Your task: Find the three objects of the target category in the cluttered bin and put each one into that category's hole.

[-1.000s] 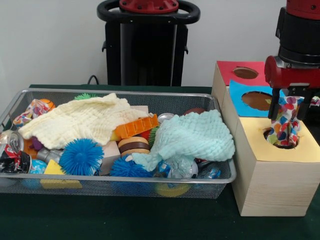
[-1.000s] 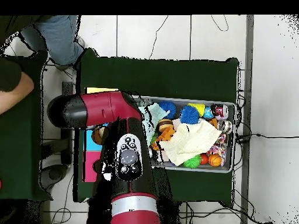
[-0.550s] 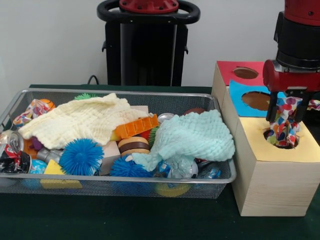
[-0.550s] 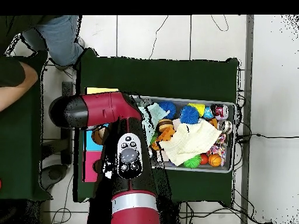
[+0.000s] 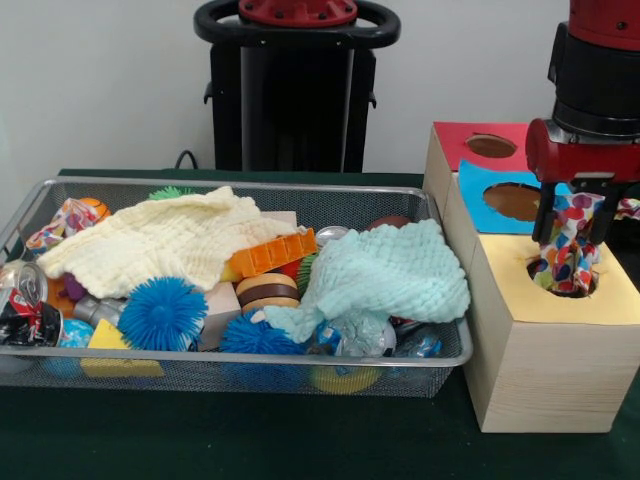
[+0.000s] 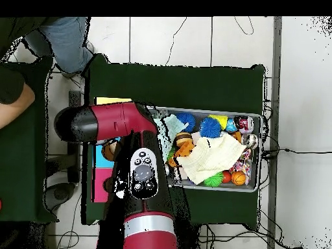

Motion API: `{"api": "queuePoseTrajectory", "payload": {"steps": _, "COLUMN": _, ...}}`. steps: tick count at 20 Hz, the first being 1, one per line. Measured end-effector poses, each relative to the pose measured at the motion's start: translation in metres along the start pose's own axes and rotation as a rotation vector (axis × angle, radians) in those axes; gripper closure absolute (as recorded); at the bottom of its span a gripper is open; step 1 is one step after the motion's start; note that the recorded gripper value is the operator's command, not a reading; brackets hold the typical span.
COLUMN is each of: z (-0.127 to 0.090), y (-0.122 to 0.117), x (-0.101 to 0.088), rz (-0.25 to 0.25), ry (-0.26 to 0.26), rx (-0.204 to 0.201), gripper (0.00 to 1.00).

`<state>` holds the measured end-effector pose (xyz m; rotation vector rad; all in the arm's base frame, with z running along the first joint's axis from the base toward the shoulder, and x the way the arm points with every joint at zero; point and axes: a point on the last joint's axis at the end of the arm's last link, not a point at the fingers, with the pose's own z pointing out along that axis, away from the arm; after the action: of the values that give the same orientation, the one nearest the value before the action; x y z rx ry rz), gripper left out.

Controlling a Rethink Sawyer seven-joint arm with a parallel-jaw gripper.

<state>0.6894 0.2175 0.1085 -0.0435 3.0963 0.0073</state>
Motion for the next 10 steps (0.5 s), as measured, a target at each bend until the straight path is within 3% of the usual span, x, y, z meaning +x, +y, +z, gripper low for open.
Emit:
{"api": "queuePoseTrajectory", "payload": {"steps": 6, "z": 0.0001, "y": 0.0000, "x": 0.0001, "rz": 0.000, "ry": 0.000, "rx": 0.000, "gripper": 0.00}}
{"api": "queuePoseTrajectory", "payload": {"steps": 7, "z": 0.0002, "y": 0.0001, "x": 0.0002, "rz": 0.000, "ry": 0.000, "rx": 0.000, "gripper": 1.00}}
{"api": "queuePoseTrajectory", "payload": {"steps": 10, "z": 0.0002, "y": -0.0001, "x": 0.0002, "rz": 0.000, "ry": 0.000, "rx": 0.000, "gripper": 1.00}}
